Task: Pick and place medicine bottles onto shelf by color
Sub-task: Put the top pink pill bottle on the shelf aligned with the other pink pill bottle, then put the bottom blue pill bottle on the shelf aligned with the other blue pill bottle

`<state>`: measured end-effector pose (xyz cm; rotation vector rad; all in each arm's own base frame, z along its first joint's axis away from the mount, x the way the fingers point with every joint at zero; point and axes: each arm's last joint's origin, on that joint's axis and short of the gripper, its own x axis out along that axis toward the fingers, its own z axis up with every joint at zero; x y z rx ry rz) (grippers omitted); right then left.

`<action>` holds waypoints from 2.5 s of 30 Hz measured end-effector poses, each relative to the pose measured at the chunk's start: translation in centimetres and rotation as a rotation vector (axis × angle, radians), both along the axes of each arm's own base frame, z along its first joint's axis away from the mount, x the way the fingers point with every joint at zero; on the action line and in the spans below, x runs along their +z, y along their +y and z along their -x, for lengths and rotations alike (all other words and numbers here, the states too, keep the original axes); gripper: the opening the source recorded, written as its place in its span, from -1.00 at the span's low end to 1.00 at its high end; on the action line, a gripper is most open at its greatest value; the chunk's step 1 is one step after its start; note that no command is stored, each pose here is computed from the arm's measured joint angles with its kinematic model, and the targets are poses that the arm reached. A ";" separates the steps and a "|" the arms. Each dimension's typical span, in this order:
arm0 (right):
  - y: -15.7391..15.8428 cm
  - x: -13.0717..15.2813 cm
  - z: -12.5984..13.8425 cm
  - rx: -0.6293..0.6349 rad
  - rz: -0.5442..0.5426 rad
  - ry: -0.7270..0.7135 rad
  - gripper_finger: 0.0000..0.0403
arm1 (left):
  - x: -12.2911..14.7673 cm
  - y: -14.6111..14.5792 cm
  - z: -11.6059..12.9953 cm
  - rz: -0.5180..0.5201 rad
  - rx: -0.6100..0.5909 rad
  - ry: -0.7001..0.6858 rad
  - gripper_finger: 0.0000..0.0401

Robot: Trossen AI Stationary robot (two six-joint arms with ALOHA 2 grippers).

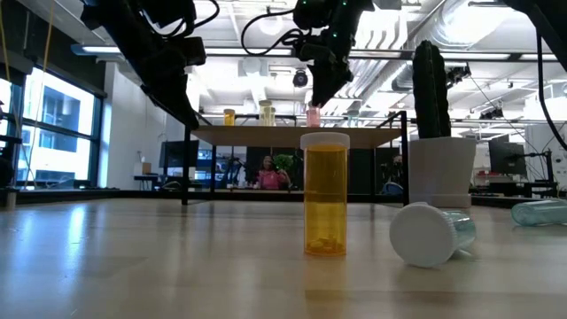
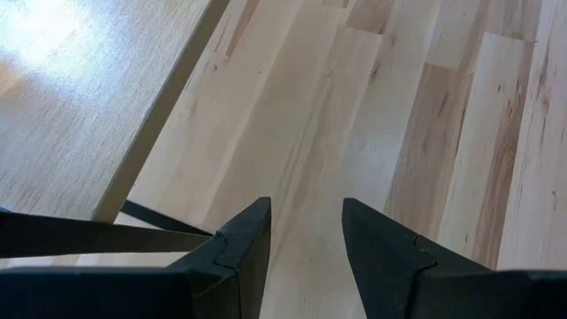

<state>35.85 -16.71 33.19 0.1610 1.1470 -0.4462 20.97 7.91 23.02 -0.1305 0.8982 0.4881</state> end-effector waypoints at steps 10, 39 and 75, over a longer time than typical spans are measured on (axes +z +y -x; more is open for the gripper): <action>1.1 -0.1 -0.3 0.022 -0.009 0.013 -0.27 | 0.0 0.0 0.0 0.005 0.007 -0.003 -0.35; 7.7 6.0 4.0 0.072 0.069 -0.010 -0.27 | -1.0 -1.0 1.2 0.227 0.139 0.089 -0.34; 18.9 -8.0 12.0 0.077 -0.063 0.101 -0.27 | 0.0 -5.8 -1.4 0.199 -0.098 -0.080 -0.35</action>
